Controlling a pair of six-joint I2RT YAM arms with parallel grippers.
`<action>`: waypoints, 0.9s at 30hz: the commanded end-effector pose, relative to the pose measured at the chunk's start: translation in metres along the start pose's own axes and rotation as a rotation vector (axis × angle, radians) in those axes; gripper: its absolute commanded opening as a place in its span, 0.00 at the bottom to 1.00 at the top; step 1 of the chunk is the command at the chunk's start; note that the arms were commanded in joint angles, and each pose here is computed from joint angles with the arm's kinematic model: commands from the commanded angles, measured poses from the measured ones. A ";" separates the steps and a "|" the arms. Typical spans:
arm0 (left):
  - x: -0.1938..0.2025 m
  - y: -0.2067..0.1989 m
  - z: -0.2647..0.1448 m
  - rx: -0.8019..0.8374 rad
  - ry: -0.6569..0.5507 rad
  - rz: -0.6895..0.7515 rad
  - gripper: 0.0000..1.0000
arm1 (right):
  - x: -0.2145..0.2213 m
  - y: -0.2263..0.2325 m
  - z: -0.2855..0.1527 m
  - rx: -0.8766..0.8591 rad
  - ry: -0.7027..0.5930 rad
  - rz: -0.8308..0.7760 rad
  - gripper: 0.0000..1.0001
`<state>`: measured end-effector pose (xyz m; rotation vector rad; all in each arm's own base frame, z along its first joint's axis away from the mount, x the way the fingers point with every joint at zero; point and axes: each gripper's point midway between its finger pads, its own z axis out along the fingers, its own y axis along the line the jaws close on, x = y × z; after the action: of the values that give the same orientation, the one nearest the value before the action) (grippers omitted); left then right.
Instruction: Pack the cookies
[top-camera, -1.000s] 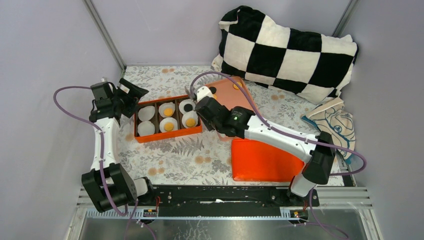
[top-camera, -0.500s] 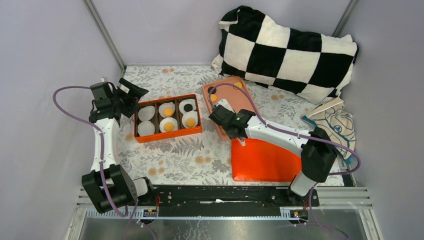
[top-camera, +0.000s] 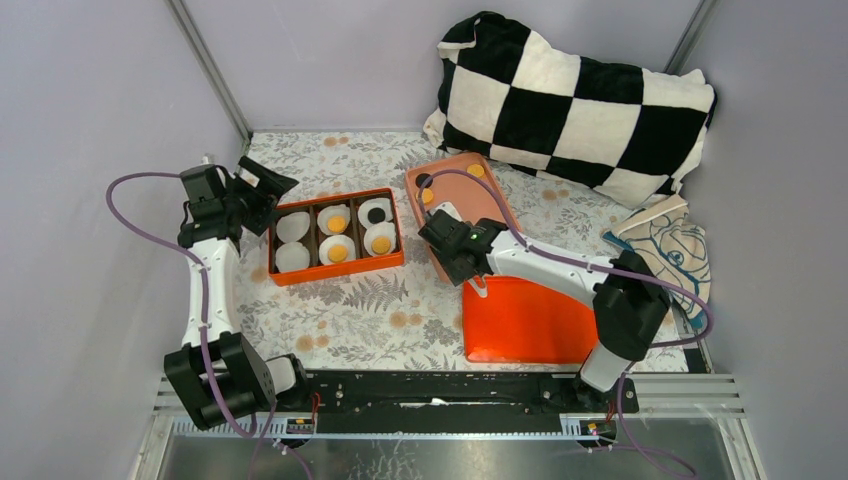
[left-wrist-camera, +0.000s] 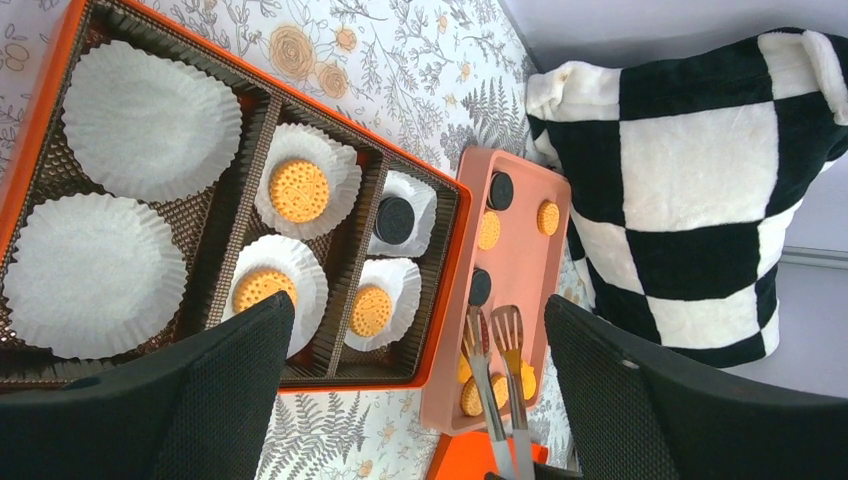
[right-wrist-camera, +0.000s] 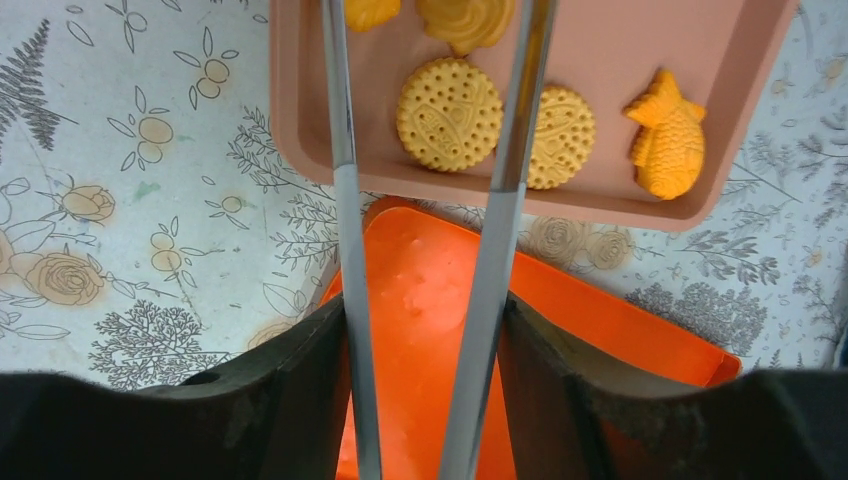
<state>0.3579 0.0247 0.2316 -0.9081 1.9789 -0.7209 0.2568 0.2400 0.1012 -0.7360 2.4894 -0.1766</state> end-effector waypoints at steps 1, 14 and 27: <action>0.002 0.000 0.002 0.028 0.010 -0.005 0.99 | -0.012 0.005 0.012 -0.028 0.003 0.022 0.57; 0.006 0.001 0.005 0.036 0.031 -0.013 0.99 | -0.048 0.011 0.028 -0.116 -0.003 0.046 0.27; -0.014 -0.010 0.012 0.049 0.013 -0.049 0.99 | -0.121 -0.018 -0.060 -0.131 -0.245 0.142 0.06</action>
<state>0.3610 0.0175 0.2219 -0.9302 2.0086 -0.7942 0.3107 0.2796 0.1371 -0.6557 2.4727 0.0011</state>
